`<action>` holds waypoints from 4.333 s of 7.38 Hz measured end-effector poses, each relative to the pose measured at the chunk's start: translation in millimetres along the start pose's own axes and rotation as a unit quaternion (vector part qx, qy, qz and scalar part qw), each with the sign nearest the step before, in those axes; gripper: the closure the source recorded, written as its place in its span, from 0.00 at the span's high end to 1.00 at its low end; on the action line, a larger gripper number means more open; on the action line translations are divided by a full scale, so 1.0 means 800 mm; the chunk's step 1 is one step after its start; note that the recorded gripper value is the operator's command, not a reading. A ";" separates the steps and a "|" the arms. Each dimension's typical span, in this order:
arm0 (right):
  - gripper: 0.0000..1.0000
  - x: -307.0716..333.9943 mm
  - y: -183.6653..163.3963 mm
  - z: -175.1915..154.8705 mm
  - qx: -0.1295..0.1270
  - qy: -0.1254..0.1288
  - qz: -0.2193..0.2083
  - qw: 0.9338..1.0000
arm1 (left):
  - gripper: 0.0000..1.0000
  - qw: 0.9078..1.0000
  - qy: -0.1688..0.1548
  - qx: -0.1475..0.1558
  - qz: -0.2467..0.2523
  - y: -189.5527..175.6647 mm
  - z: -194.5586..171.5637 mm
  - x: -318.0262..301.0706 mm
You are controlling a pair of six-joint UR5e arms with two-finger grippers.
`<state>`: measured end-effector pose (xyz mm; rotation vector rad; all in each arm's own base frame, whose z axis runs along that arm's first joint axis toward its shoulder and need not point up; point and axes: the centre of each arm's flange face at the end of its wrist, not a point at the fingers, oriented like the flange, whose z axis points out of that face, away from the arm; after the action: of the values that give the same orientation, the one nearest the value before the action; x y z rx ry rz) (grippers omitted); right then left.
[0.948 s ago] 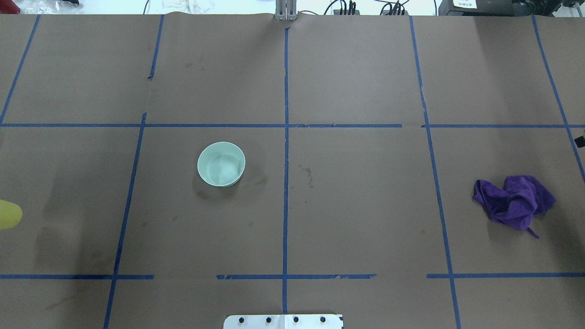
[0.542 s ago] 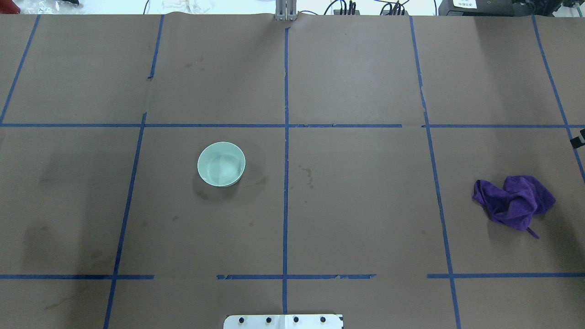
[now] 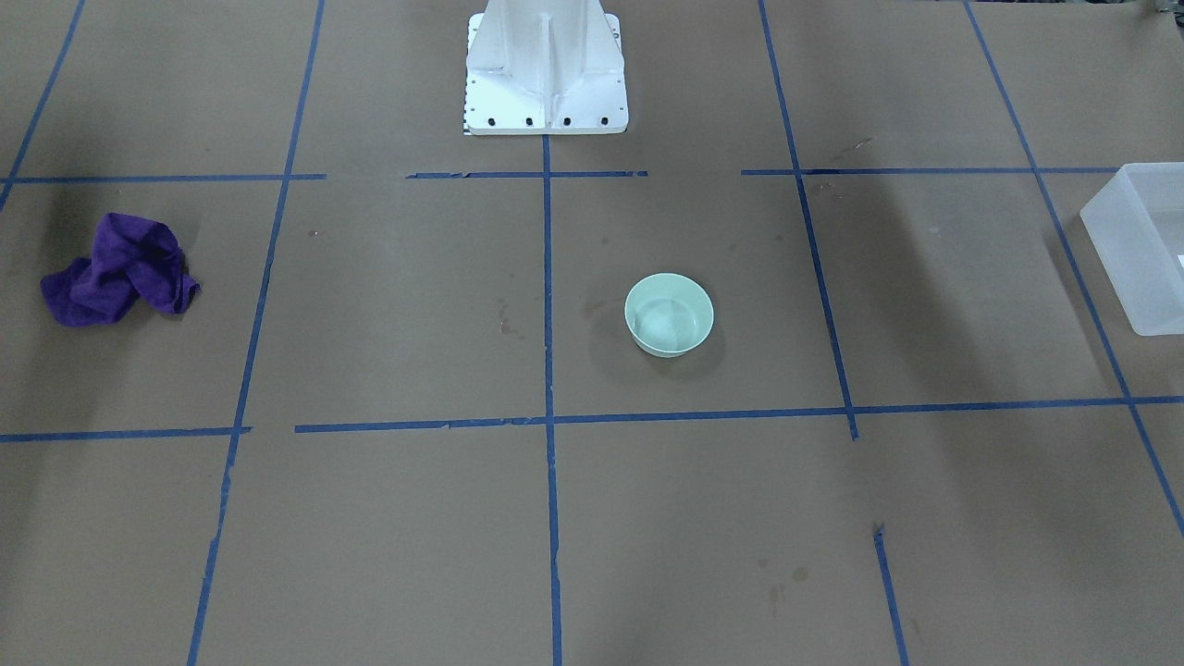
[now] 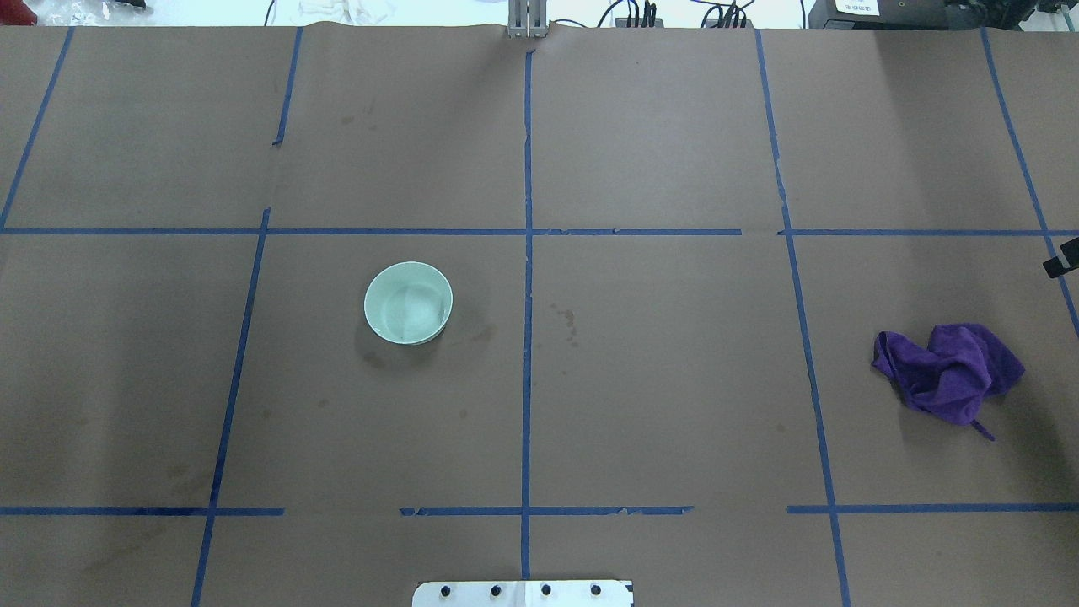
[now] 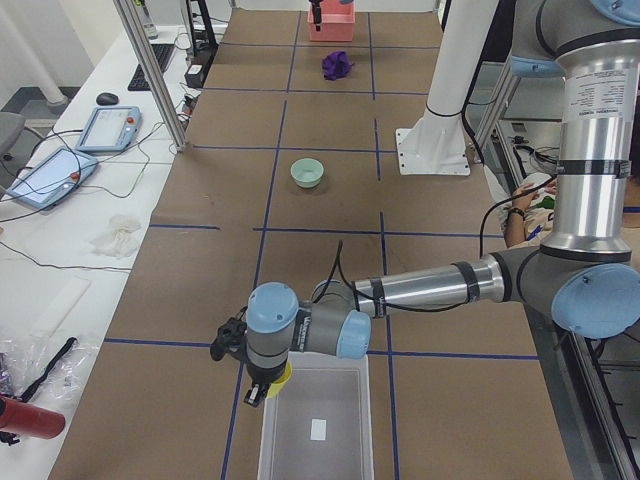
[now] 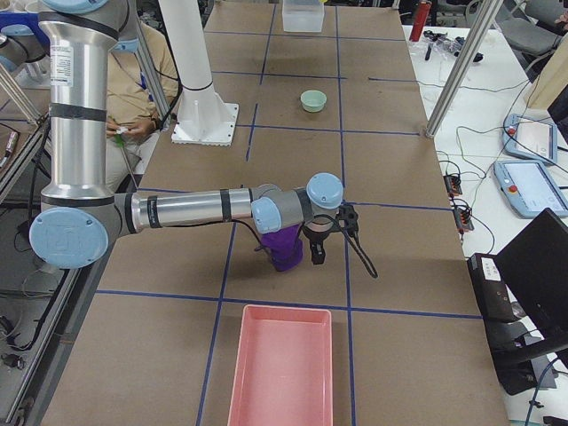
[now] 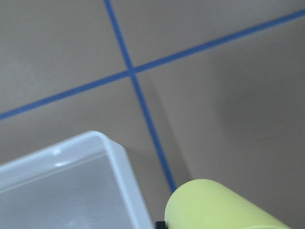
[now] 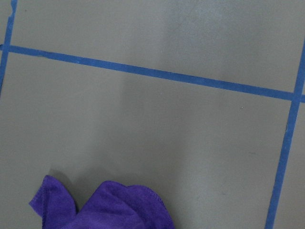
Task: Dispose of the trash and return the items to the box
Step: 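Carry the yellow cup over the white bin and release it, then grasp the purple cloth with the right gripper while the left gripper withdraws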
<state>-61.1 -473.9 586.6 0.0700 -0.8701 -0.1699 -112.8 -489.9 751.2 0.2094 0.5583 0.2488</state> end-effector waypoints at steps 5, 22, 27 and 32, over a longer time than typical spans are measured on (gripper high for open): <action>1.00 -0.006 0.001 0.002 0.003 -0.003 -0.010 1.000 | 0.00 0.989 0.083 -0.099 -0.078 0.097 0.059 -0.009; 1.00 -0.010 0.002 0.001 0.006 -0.004 -0.018 1.000 | 0.45 0.997 0.068 -0.034 -0.020 0.114 0.083 -0.002; 1.00 -0.030 -0.003 -0.014 0.019 -0.008 -0.010 1.000 | 0.75 0.998 0.031 0.033 -0.039 0.009 -0.131 0.060; 1.00 -0.142 0.022 0.012 -0.014 -0.022 0.092 0.995 | 0.79 0.985 0.134 0.074 -0.083 -0.093 -0.179 0.207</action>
<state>-138.7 -436.4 509.3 -0.0395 -0.9122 -0.0113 -42.2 -494.2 530.8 0.2740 0.8593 0.0718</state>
